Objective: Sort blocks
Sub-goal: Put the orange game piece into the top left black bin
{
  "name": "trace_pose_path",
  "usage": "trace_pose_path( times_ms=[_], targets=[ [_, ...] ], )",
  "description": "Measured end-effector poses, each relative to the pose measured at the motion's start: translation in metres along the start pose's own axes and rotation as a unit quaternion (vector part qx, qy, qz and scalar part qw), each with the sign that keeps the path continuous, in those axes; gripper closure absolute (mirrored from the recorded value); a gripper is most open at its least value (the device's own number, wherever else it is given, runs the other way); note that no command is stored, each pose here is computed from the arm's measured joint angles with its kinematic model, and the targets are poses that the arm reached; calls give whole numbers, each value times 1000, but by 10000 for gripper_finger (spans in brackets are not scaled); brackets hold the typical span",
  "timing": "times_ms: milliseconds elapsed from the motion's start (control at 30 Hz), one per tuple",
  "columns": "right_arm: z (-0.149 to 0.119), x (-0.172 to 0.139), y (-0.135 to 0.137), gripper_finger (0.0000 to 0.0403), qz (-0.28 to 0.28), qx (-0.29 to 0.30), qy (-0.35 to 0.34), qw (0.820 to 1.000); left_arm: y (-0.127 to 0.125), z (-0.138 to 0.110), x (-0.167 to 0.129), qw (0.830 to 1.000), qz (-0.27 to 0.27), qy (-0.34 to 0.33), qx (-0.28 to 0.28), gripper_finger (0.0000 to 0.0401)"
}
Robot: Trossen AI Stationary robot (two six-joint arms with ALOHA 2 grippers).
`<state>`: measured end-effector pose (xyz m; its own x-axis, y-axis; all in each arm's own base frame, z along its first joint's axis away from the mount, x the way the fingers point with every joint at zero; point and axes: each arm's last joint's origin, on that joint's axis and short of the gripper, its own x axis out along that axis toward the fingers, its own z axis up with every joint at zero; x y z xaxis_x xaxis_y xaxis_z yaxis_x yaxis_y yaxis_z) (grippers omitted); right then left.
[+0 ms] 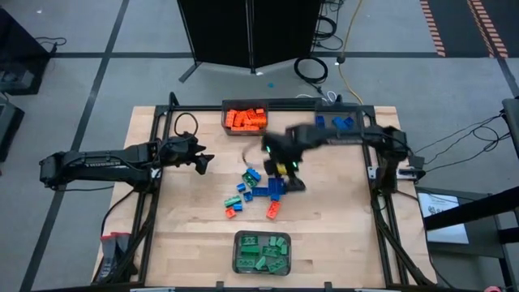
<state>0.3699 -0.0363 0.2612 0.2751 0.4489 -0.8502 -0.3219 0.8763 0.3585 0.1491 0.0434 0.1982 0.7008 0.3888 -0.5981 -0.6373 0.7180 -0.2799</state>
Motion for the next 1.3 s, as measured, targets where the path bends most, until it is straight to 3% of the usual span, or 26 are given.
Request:
trace_pose_path(
  times_ms=[133,200,400,633,867,1167,1300],
  targets=[
    [-25,38,18,103,-113,-87,48,989,0,-1,1,1000,-2,6,4,131],
    [-28,49,28,103,-140,-128,48,981,0,-1,1,1000,-1,7,4,131],
    [-20,78,49,103,-134,-203,41,969,0,-1,1,1000,-3,6,1,131],
    [-10,96,67,103,-128,-305,21,944,0,-1,1,1000,-3,6,0,131],
    [-4,120,61,103,-131,-319,4,939,0,-1,1,1000,-5,9,0,131],
    [-16,159,44,105,-116,-310,68,941,-1,-1,1,1000,-9,10,1,131],
    [-18,162,43,147,-137,-273,85,948,-1,-1,1,1000,-8,11,1,131]
  ],
)
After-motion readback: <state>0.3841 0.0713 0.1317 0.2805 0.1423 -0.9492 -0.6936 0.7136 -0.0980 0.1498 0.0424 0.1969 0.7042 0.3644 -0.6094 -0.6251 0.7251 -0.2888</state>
